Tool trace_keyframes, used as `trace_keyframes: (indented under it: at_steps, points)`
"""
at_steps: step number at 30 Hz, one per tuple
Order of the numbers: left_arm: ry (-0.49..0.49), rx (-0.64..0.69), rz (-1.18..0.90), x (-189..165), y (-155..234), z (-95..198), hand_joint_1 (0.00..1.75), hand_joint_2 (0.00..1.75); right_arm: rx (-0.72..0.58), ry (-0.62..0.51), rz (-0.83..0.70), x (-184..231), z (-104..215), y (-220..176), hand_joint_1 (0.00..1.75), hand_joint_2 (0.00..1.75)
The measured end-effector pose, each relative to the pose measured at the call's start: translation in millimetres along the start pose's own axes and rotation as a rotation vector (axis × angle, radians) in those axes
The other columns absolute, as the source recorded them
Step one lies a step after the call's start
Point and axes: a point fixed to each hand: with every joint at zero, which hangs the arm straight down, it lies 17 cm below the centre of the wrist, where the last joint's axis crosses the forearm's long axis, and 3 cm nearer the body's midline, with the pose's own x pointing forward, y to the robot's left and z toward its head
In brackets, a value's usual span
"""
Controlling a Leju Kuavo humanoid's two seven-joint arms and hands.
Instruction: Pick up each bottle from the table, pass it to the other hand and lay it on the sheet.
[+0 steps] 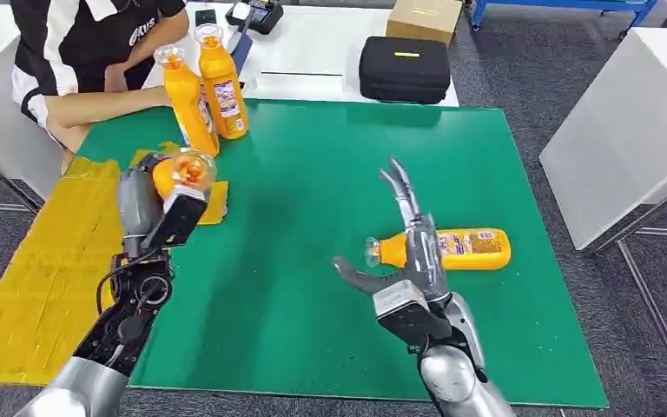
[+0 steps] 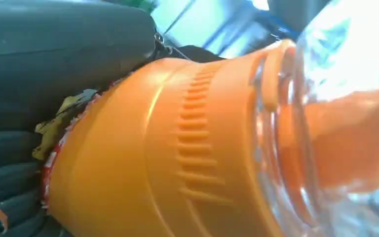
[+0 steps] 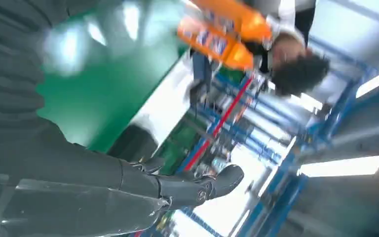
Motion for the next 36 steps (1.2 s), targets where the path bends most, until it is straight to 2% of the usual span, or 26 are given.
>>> trace_keyframes:
  at_steps: [2, 5, 6, 15, 24, 25, 26, 29, 30, 31, 36]
  points:
    - [0.010, -0.115, -0.227, -15.2, -21.4, 0.1, 1.75, 1.75, -0.028, 0.001, 0.017, 0.7, 2.6, -11.3, 0.00, 1.75]
    - [0.011, -0.378, -0.579, -57.4, -59.5, 19.3, 1.75, 1.75, -0.067, -0.002, 0.055, -0.1, 3.8, -29.3, 0.00, 1.75]
    - [0.024, -0.421, -0.640, -71.1, -63.2, 25.7, 1.75, 1.75, -0.079, -0.003, 0.068, -0.6, 4.0, -35.5, 0.00, 1.75]
    - [0.068, -0.757, -0.918, -157.4, -71.7, 72.3, 1.75, 1.75, -0.160, 0.027, 0.149, -10.6, 15.9, -71.8, 0.00, 1.75]
    - [0.076, -0.876, -0.999, -183.7, -68.3, 87.8, 1.75, 1.75, -0.177, 0.039, 0.182, -14.4, 21.1, -82.2, 0.00, 1.75]
    - [0.074, -0.898, -1.024, -187.4, -67.8, 90.5, 1.61, 1.75, -0.175, 0.044, 0.189, -15.5, 21.5, -82.1, 0.00, 1.75]
    - [0.075, -0.911, -1.040, -190.2, -67.3, 92.9, 0.00, 1.75, -0.171, 0.051, 0.199, -17.1, 21.9, -81.7, 0.00, 1.75]
    - [0.088, -0.938, -1.059, -196.9, -65.3, 97.2, 0.00, 1.75, -0.148, 0.088, 0.255, -25.9, 23.7, -81.0, 0.00, 1.75]
    - [0.090, -0.943, -1.060, -198.1, -65.4, 98.7, 0.00, 1.75, -0.128, 0.105, 0.268, -29.7, 24.1, -78.2, 0.00, 0.00]
    - [0.088, -0.940, -1.059, -198.4, -65.5, 99.4, 0.00, 0.00, -0.104, 0.125, 0.283, -34.3, 25.0, -75.1, 0.00, 0.00]
    - [0.080, -0.854, -0.995, -187.7, -68.8, 94.6, 0.00, 0.00, 0.000, 0.228, 0.424, -61.7, 35.0, -67.5, 0.00, 0.00]
